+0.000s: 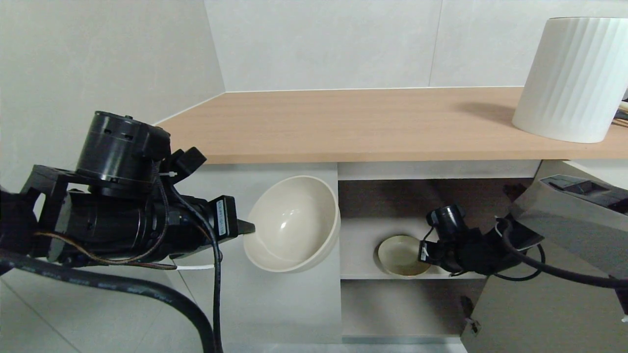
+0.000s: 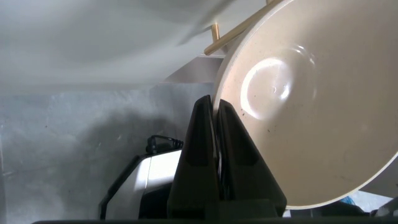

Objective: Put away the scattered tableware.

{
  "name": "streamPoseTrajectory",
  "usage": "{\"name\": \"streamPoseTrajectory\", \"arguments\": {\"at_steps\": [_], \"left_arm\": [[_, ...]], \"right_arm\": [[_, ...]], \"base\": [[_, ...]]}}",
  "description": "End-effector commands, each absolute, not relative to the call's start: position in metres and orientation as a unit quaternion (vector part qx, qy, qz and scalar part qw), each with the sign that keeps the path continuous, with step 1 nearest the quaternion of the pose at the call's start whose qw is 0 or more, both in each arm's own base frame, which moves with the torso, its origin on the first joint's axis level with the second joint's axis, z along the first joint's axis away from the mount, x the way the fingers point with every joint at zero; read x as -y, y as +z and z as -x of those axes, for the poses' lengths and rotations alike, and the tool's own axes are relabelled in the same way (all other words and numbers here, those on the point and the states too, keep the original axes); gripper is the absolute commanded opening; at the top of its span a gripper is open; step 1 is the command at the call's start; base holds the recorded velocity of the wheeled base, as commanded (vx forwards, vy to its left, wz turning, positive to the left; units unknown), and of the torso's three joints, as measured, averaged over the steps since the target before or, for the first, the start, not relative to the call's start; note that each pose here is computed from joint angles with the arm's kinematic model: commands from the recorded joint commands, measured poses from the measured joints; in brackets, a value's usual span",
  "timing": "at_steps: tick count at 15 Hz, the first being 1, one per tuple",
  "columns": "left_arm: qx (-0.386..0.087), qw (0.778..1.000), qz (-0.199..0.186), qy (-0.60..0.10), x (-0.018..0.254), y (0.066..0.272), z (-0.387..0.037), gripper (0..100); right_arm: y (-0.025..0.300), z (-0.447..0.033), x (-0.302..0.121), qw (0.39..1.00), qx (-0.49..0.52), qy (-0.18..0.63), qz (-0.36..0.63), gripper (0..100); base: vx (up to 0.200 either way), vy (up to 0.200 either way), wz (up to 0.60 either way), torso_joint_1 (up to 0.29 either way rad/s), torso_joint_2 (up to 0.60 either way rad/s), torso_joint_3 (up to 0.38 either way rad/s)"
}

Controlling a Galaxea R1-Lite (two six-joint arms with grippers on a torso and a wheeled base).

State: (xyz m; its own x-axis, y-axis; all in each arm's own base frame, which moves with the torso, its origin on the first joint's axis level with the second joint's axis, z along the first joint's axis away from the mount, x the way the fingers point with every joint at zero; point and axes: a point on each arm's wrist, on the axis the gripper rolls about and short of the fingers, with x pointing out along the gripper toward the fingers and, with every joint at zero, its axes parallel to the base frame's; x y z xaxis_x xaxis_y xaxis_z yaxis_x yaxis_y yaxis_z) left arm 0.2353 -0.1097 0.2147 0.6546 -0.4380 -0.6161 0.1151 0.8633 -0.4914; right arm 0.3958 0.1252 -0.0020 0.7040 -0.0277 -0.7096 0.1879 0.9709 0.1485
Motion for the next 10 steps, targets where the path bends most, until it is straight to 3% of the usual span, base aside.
{"name": "streamPoseTrajectory", "arguments": {"at_steps": [1,10], "left_arm": [[-0.386,0.885,0.21,-0.156,0.11,0.214,-0.236,0],[-0.389,0.884,0.209,-0.154,0.11,0.212,-0.237,0]], "right_arm": [[-0.013,-0.403,-0.124,0.916,-0.383,-0.068,-0.102,0],[-0.013,-0.42,-0.122,0.923,-0.362,-0.076,-0.111,0]], "base": [[0.0,0.0,0.0,0.0,0.0,0.0],[0.0,0.0,0.0,0.0,0.0,0.0]]}}
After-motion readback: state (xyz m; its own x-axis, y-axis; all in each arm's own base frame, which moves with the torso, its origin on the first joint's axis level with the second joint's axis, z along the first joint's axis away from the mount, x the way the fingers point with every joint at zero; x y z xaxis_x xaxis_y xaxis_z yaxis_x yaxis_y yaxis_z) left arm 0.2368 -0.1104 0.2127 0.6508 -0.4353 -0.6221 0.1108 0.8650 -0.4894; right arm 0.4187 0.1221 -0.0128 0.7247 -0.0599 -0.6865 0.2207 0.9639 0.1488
